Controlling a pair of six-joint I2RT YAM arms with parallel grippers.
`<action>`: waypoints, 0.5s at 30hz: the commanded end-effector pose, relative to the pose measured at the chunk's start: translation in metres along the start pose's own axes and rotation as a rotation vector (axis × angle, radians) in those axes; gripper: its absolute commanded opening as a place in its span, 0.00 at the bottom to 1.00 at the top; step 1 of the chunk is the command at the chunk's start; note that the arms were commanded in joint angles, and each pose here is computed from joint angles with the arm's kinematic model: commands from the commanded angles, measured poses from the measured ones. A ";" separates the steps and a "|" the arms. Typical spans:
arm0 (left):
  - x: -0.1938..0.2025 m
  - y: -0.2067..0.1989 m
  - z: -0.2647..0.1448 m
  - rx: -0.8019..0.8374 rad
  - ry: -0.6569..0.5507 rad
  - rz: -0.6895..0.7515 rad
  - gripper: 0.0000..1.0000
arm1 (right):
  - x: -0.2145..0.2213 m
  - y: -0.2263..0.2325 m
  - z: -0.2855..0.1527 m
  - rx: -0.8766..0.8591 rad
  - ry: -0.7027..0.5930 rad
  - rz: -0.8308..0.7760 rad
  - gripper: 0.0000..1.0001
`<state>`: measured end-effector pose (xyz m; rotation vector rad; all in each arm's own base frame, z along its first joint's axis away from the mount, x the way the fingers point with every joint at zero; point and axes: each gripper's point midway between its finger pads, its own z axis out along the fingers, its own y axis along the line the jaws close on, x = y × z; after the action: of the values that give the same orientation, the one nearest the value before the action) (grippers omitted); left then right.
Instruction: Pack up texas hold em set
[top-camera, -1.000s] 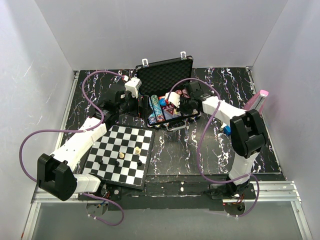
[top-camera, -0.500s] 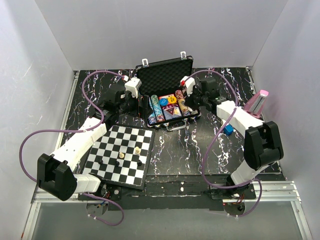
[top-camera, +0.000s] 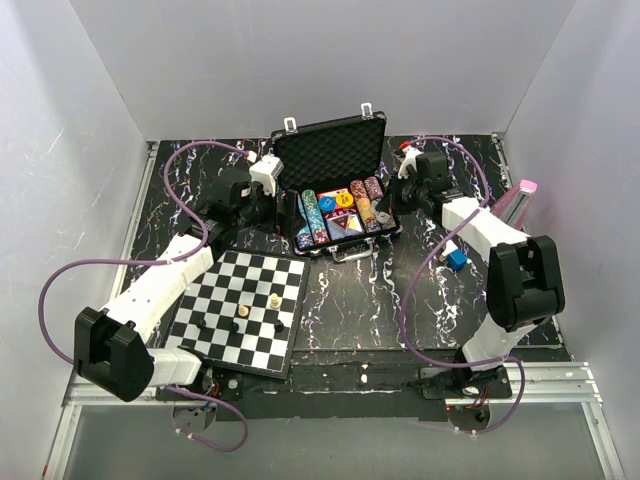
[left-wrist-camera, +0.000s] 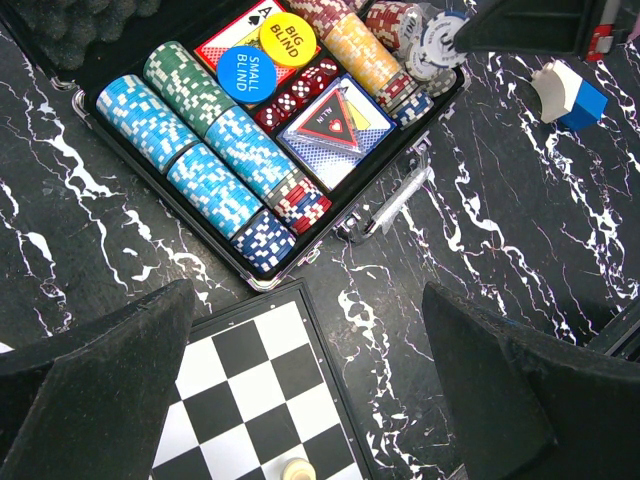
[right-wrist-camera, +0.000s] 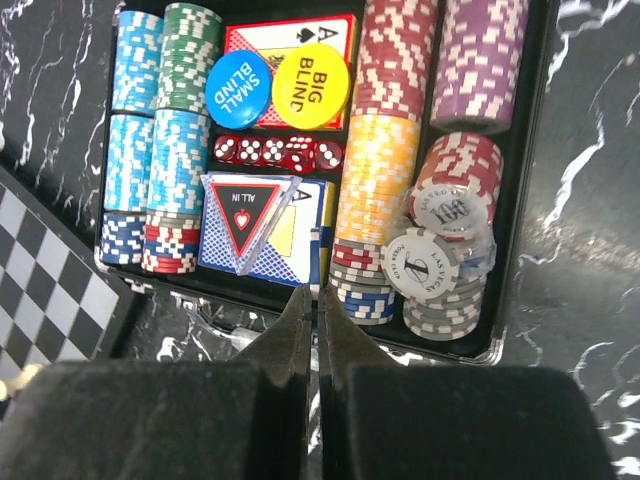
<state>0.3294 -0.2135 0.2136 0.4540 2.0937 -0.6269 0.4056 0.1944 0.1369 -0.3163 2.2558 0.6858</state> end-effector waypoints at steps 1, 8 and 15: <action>-0.015 -0.002 -0.012 -0.001 -0.046 0.018 0.98 | -0.016 -0.002 0.012 0.029 -0.031 0.169 0.01; -0.015 -0.001 -0.011 -0.004 -0.046 0.019 0.98 | -0.012 -0.024 0.021 0.135 -0.013 0.188 0.01; -0.013 -0.001 -0.010 -0.002 -0.038 0.017 0.98 | -0.014 -0.039 0.025 0.220 -0.010 0.210 0.06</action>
<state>0.3295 -0.2134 0.2136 0.4542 2.0936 -0.6263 0.4270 0.1829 0.1049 -0.0298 2.3867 0.5987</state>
